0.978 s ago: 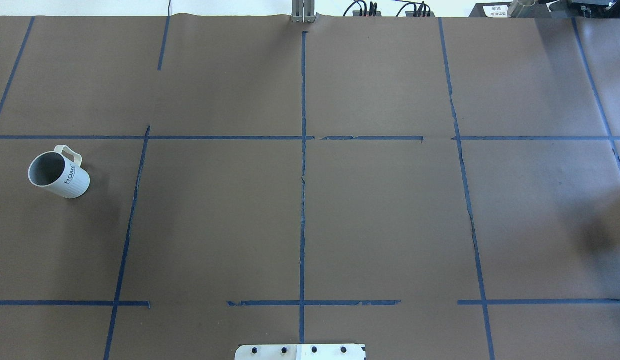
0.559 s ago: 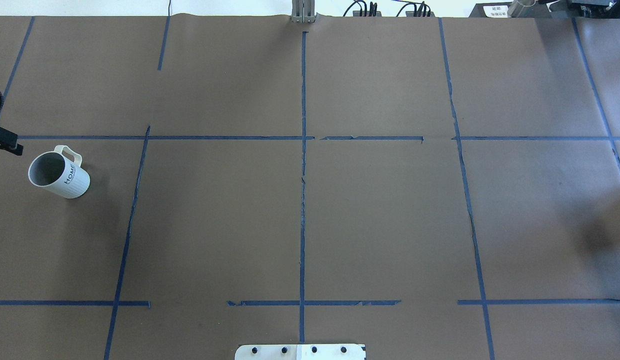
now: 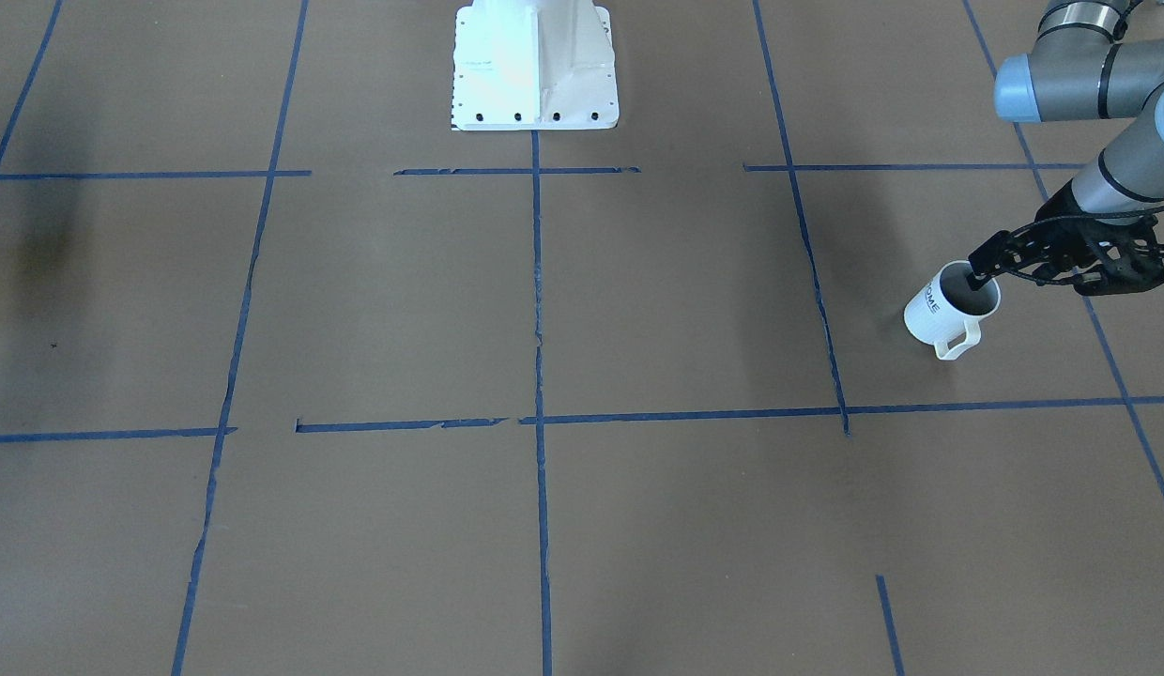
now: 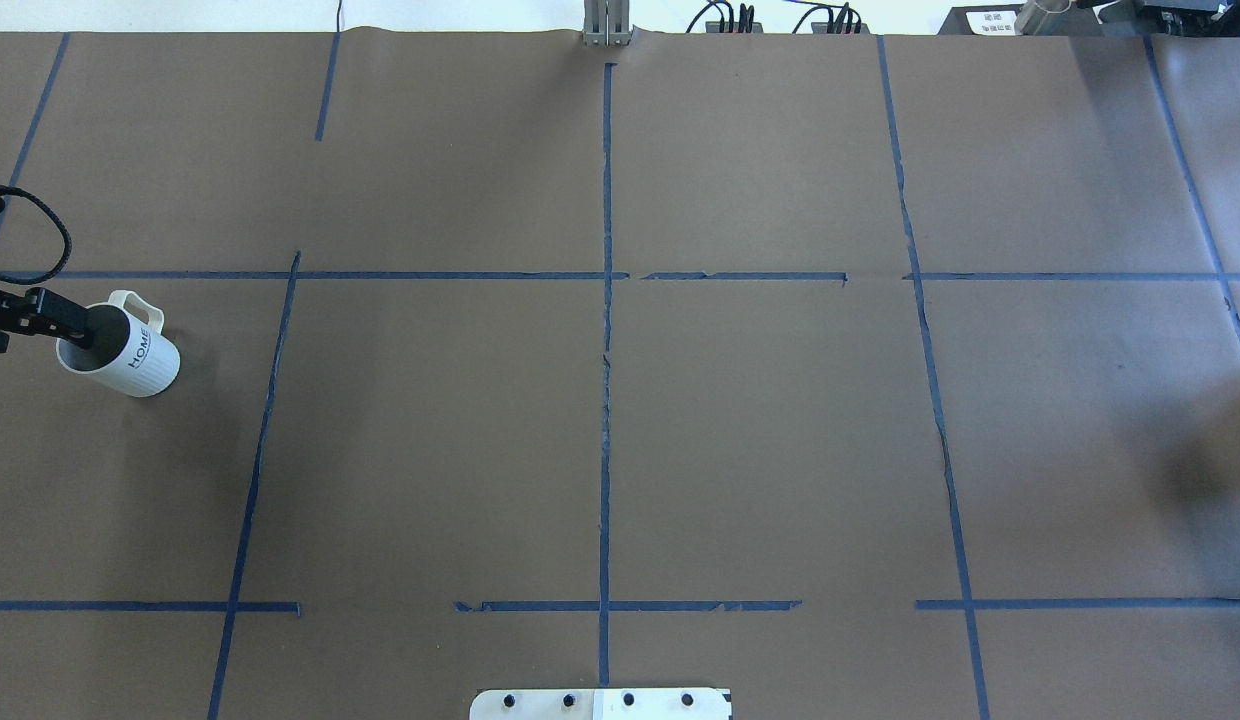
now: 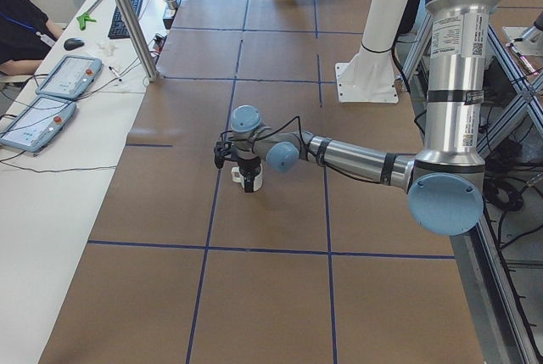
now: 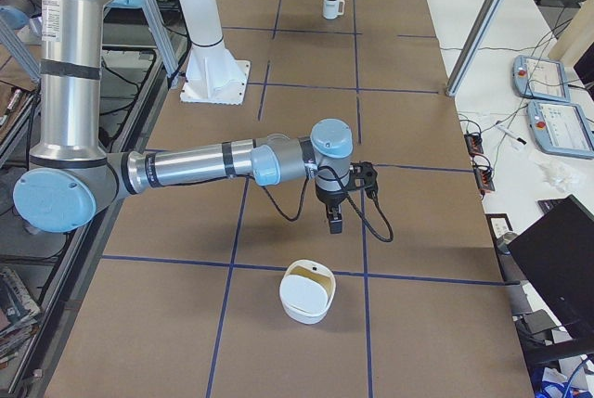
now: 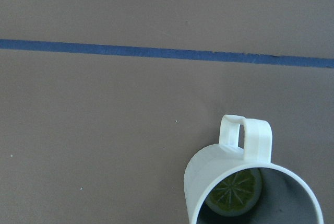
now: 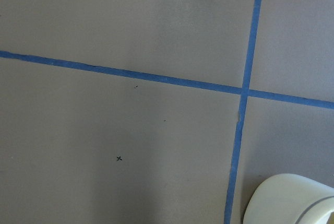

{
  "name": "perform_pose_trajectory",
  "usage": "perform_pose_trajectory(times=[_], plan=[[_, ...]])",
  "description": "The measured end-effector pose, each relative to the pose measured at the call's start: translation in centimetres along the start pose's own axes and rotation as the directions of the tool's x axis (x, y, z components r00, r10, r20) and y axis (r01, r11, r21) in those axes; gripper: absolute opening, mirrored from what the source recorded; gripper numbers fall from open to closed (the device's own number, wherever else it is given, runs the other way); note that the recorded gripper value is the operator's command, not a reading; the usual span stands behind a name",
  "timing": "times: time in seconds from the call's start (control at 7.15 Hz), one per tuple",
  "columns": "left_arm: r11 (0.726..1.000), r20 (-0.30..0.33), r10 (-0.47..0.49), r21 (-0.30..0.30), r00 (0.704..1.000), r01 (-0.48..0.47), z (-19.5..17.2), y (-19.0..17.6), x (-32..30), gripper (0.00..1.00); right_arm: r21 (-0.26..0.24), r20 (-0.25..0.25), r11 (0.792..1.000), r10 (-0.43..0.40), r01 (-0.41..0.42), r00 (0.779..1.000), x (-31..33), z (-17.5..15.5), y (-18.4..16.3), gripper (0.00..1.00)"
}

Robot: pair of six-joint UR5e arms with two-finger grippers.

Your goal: Left arm hands cup to right arm to dump lemon

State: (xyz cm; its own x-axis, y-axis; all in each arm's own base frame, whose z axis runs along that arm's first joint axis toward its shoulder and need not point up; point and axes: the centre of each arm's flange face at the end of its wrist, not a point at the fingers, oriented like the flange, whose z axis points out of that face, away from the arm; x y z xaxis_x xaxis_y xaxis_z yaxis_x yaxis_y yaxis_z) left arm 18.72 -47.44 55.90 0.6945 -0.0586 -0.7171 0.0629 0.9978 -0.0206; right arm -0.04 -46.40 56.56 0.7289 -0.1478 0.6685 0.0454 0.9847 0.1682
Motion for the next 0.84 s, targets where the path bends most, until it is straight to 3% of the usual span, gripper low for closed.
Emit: perform_pose_trajectory(times=[0.14,0.84], plan=[[1.000,0.002,-0.004,-0.005,1.000,0.004,0.4,0.0,-0.2,0.51,0.000,0.000,1.000,0.000,0.000,1.000,0.0,0.0,0.0,1.00],[0.999,-0.021,-0.031,0.005,0.999,0.032,0.2,-1.1,1.3,0.51,-0.001,0.000,1.000,0.000,0.000,1.000,0.1,0.1,0.0,1.00]])
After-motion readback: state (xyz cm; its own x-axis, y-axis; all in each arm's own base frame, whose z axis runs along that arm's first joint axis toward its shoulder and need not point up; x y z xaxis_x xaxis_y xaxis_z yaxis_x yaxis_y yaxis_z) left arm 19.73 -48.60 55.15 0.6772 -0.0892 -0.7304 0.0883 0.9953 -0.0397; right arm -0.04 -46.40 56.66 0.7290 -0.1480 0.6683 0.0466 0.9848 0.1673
